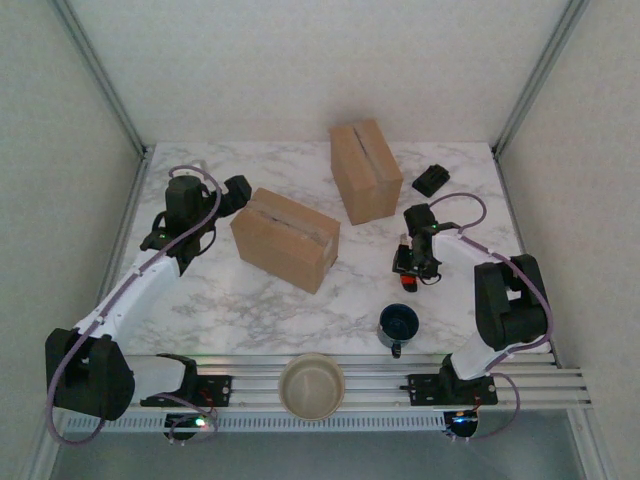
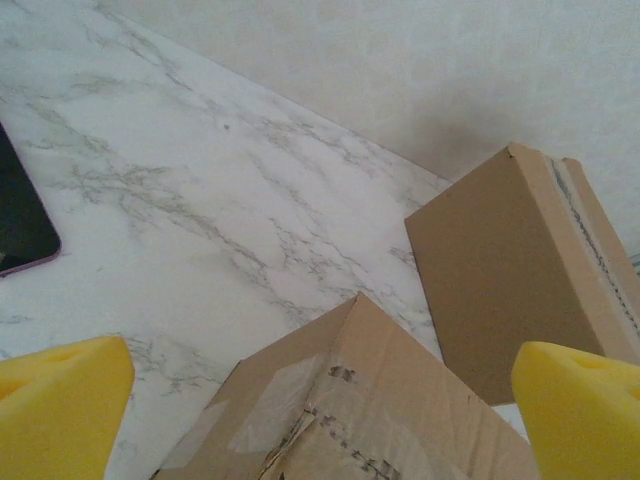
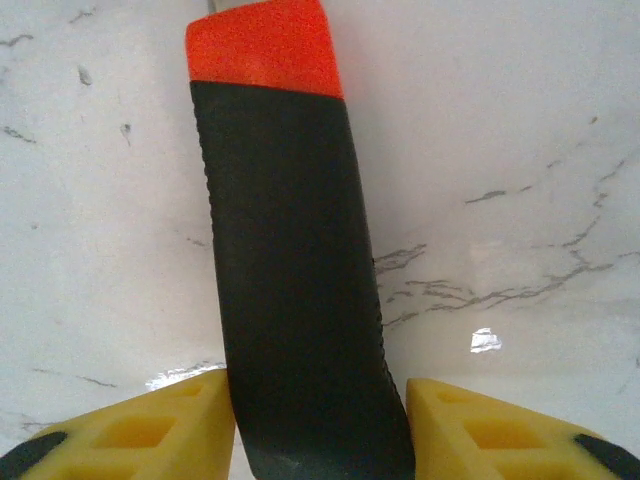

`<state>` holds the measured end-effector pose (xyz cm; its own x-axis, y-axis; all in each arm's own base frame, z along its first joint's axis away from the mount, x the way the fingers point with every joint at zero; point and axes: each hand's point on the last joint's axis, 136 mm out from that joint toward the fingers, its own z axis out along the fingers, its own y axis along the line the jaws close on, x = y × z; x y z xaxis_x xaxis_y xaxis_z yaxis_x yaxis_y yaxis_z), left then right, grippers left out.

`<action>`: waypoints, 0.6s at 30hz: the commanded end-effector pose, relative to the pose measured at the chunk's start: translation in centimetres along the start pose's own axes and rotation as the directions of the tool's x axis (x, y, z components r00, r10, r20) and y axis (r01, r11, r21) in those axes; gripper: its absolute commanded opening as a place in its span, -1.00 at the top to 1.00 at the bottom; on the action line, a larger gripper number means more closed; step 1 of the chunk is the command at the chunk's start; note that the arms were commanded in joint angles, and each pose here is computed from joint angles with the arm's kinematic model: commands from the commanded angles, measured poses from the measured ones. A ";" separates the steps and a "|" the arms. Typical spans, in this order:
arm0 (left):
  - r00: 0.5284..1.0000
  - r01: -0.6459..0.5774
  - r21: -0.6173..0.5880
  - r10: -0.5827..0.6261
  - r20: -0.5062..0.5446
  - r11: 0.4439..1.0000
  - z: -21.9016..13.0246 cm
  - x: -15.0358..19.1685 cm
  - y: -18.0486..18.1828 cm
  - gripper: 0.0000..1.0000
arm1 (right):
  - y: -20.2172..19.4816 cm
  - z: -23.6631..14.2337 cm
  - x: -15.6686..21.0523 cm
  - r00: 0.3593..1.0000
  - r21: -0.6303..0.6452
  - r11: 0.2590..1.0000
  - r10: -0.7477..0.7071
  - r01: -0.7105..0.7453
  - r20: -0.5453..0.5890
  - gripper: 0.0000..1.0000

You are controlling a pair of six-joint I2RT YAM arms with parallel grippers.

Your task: Unpack the express box

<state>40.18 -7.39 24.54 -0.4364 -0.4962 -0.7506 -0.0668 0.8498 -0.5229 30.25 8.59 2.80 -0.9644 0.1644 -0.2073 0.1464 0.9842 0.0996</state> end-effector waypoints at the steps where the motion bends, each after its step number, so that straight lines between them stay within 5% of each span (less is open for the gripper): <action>1: 1.000 -0.004 0.001 0.004 0.016 1.000 -0.9 -0.8 -0.1 -0.94 | -0.4 0.9 1.3 0.999 0.020 0.999 0.026 -0.025 -0.045 0.12; 11: 1.000 -0.003 0.016 0.003 0.025 1.000 -2.3 -1.6 -0.9 -0.94 | -0.5 1.7 1.9 0.998 0.083 0.997 0.007 -0.002 -0.069 -0.03; 18: 0.999 -0.009 0.022 0.008 0.033 1.000 -3.1 -2.1 -1.2 -0.94 | -0.3 2.1 2.1 0.998 0.117 0.993 0.001 0.007 -0.071 0.14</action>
<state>38.72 -6.95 25.63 -0.4357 -0.4976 -0.7500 -0.0712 0.8497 -0.5224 29.74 8.81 1.48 -0.9695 0.1563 -0.1886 0.1558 0.9876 0.0178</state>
